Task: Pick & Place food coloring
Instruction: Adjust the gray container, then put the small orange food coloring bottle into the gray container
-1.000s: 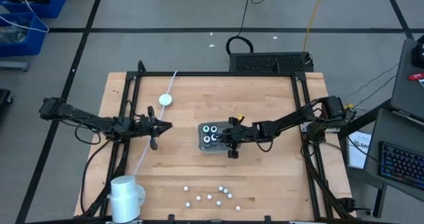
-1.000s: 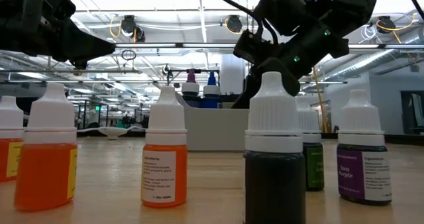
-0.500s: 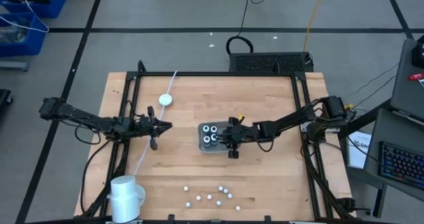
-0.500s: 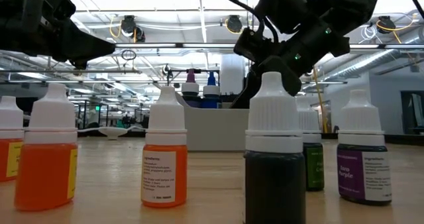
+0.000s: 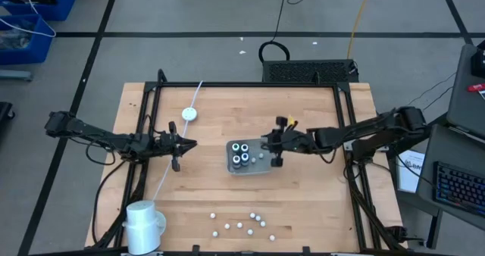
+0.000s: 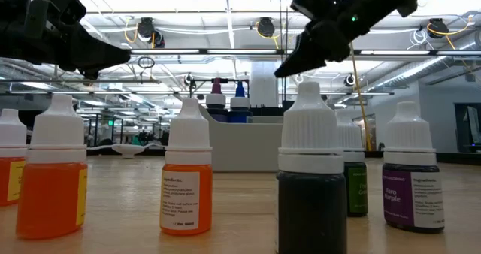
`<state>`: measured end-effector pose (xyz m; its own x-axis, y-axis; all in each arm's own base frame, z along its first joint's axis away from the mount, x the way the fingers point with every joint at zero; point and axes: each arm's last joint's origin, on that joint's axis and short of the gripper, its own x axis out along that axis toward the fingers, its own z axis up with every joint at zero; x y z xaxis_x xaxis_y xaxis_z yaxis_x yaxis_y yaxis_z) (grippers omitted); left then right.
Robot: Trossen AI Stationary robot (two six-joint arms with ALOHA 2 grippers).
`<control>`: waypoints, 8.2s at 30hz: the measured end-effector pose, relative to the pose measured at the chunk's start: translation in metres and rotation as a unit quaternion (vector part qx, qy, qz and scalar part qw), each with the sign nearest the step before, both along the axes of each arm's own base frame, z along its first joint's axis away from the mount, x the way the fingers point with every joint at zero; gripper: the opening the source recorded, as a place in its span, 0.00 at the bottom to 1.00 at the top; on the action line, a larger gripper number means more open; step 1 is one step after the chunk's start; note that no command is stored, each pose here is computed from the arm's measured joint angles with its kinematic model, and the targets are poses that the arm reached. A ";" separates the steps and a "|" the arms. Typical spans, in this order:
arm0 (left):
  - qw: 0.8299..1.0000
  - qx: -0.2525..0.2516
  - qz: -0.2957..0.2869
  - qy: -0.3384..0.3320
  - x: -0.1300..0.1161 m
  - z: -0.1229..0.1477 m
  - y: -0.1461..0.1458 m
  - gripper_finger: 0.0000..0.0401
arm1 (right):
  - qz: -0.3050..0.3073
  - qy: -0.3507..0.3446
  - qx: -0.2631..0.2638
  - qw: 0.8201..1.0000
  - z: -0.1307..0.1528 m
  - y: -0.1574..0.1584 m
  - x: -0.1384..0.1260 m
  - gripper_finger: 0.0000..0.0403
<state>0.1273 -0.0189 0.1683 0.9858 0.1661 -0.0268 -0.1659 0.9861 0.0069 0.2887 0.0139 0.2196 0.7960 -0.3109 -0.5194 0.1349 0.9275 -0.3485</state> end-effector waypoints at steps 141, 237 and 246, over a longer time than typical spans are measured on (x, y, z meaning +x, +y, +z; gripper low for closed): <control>0.778 0.012 -0.170 0.604 0.191 0.033 -0.218 0.62 | 0.198 -0.294 0.149 0.923 -0.047 -0.026 -0.160 0.00; 0.741 -0.042 -0.144 0.654 0.198 0.001 -0.200 0.37 | 0.195 -0.290 0.154 0.924 -0.048 -0.026 -0.160 0.00; 0.735 -0.039 -0.136 0.663 0.195 0.001 -0.199 0.37 | 0.194 -0.287 0.155 0.925 -0.049 -0.026 -0.160 0.00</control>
